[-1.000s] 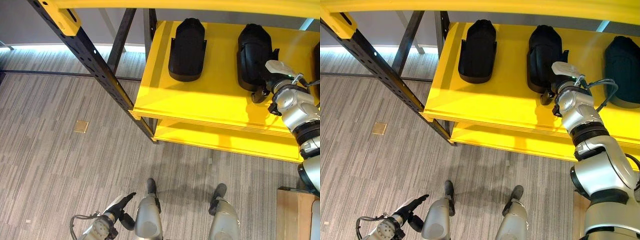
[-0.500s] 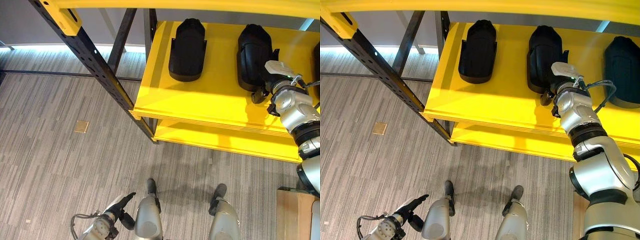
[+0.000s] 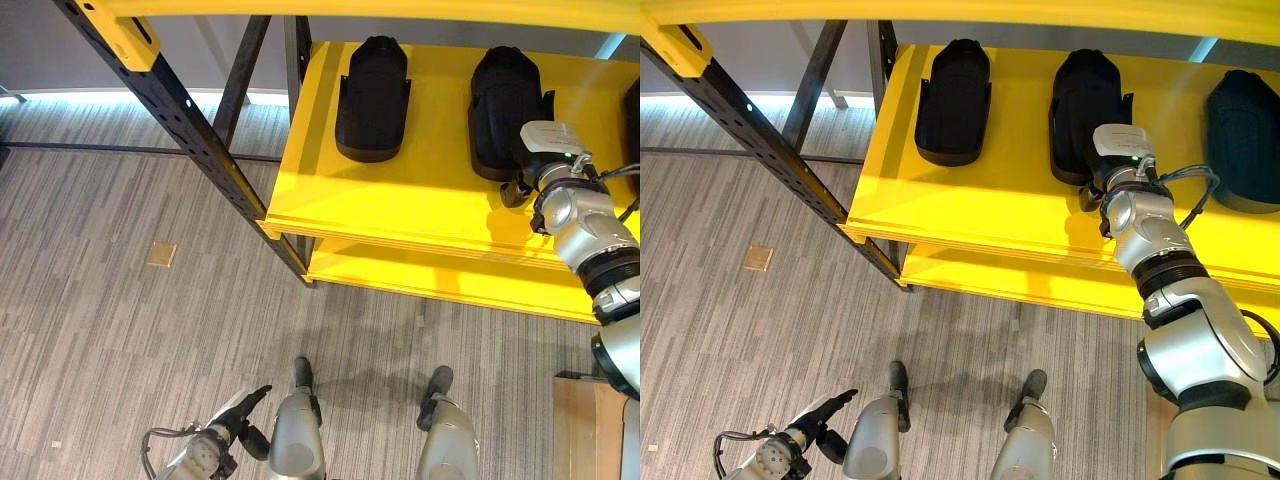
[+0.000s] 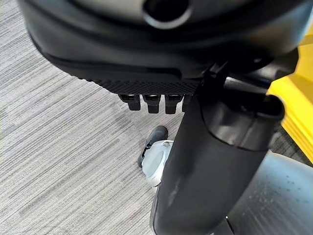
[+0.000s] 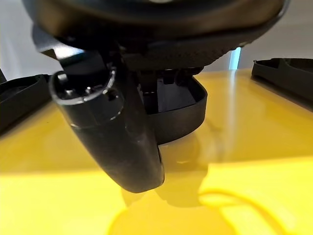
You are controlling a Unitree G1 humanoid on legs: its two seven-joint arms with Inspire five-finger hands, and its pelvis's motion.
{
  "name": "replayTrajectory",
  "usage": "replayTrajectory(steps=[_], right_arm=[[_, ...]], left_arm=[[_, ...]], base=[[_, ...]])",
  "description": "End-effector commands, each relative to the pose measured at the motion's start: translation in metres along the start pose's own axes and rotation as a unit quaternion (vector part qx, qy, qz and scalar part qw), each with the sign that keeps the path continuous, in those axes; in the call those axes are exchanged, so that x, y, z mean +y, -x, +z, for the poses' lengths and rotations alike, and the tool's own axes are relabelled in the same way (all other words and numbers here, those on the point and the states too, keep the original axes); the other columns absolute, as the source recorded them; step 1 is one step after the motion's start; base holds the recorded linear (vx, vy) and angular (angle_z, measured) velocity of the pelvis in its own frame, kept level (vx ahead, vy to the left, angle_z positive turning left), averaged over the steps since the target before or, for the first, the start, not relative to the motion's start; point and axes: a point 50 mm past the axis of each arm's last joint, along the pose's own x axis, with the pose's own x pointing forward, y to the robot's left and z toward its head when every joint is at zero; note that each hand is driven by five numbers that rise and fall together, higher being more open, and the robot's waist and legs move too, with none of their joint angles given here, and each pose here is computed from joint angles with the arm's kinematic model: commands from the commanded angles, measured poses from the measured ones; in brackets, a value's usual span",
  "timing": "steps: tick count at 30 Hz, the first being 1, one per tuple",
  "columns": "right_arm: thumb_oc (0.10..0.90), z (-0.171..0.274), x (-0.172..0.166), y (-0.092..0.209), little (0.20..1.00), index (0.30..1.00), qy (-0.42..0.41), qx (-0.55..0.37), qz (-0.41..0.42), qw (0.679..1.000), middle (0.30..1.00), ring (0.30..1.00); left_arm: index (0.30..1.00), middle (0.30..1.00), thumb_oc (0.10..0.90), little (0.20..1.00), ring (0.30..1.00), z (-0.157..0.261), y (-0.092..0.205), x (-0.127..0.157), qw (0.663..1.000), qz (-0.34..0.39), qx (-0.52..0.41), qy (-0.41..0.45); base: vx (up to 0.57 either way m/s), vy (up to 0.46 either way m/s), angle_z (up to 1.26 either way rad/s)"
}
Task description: Move parts from the plastic box to the shelf.
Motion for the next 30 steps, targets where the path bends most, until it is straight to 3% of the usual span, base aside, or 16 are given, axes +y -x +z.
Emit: replayTrajectory(steps=[1,20,30], right_arm=[[0.9,-0.013,-0.029,0.0,1.0,1.0,0.059,0.01,-0.087,0.994,1.0,1.0],[0.9,0.0,-0.027,0.002,1.0,1.0,0.077,-0.017,-0.133,0.988,1.0,1.0],[0.9,0.008,-0.037,0.006,1.0,1.0,0.063,-0.044,-0.213,0.974,1.0,1.0]], left_arm=[[1.0,1.0,0.9,1.0,1.0,-0.005,0.004,0.0,1.0,-0.006,-0.005,-0.013],[1.0,1.0,0.9,1.0,1.0,-0.009,0.001,-0.009,1.0,-0.005,-0.002,-0.009],[1.0,1.0,0.9,1.0,1.0,-0.013,0.001,-0.016,1.0,-0.007,0.007,-0.009]], base=[[0.0,0.0,0.0],[0.0,0.0,0.0],[0.0,0.0,0.0]])
